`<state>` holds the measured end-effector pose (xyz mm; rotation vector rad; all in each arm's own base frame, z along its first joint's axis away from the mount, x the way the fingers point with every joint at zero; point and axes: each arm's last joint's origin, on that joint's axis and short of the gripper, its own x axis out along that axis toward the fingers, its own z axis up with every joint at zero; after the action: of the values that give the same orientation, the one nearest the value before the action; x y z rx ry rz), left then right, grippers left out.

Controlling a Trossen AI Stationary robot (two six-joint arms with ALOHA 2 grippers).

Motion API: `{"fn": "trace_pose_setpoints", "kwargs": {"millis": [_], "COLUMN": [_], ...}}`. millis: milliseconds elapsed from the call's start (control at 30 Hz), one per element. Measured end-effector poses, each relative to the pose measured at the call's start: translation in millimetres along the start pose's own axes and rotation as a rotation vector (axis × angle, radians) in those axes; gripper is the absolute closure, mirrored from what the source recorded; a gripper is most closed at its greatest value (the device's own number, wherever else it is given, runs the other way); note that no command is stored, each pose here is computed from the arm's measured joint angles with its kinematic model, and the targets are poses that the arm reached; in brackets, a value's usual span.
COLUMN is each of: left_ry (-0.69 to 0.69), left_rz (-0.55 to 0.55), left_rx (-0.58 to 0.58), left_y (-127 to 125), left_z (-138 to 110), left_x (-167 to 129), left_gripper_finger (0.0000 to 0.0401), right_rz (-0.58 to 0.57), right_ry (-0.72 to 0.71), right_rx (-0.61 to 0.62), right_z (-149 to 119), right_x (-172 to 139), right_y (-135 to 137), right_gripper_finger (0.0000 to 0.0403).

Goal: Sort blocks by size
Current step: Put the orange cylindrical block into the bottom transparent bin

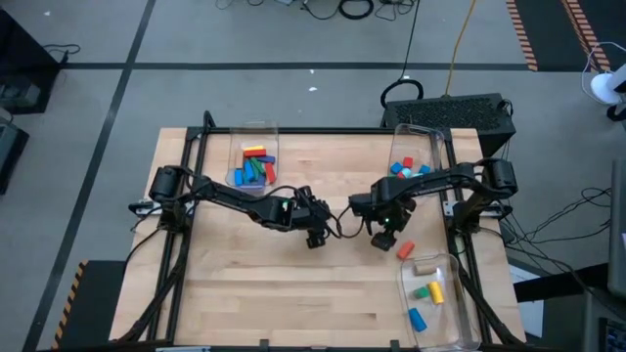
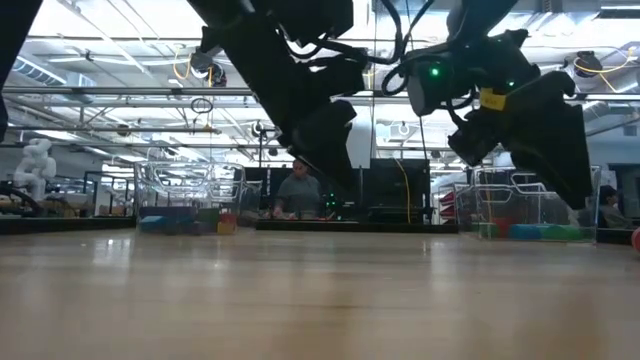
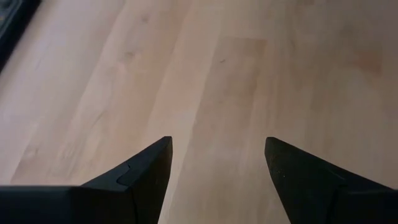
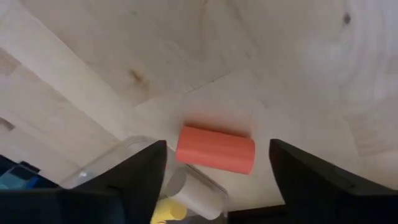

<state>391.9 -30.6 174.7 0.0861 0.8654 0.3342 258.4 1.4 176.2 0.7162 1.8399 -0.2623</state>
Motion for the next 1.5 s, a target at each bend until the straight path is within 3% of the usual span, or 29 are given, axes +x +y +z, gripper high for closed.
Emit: {"fn": "trace_pose_setpoints", "kwargs": {"millis": [200,300,767,1000,1267,1500], "left_ry": [-0.012,-0.013,-0.026,-0.024,-0.022,-0.022], "left_rz": [-0.06,-0.085,-0.152,-0.153,-0.153,-0.153], "left_rx": [0.015,-0.01,-0.03,-0.03,-0.03,-0.03], "left_y": [13,22,27,27,27,27], "left_z": [5,6,9,9,9,9], "left_x": [6,10,12,12,12,12], "left_gripper_finger": [0.0143,0.0143,0.0143,0.0143,0.0143,0.0143], "right_rz": [-0.01,-0.016,0.017,0.084,0.068,0.051], "right_ry": [0.008,0.017,0.128,0.121,0.127,0.148], "right_rx": [0.015,0.081,0.264,0.251,0.235,0.3], "right_z": [-1,-1,-10,-8,-12,-17], "right_x": [6,8,38,40,43,52], "right_y": [-3,-6,-21,-13,-8,-9], "right_gripper_finger": [0.0064,0.0046,0.0044,0.0044,0.0044,0.0044]}}
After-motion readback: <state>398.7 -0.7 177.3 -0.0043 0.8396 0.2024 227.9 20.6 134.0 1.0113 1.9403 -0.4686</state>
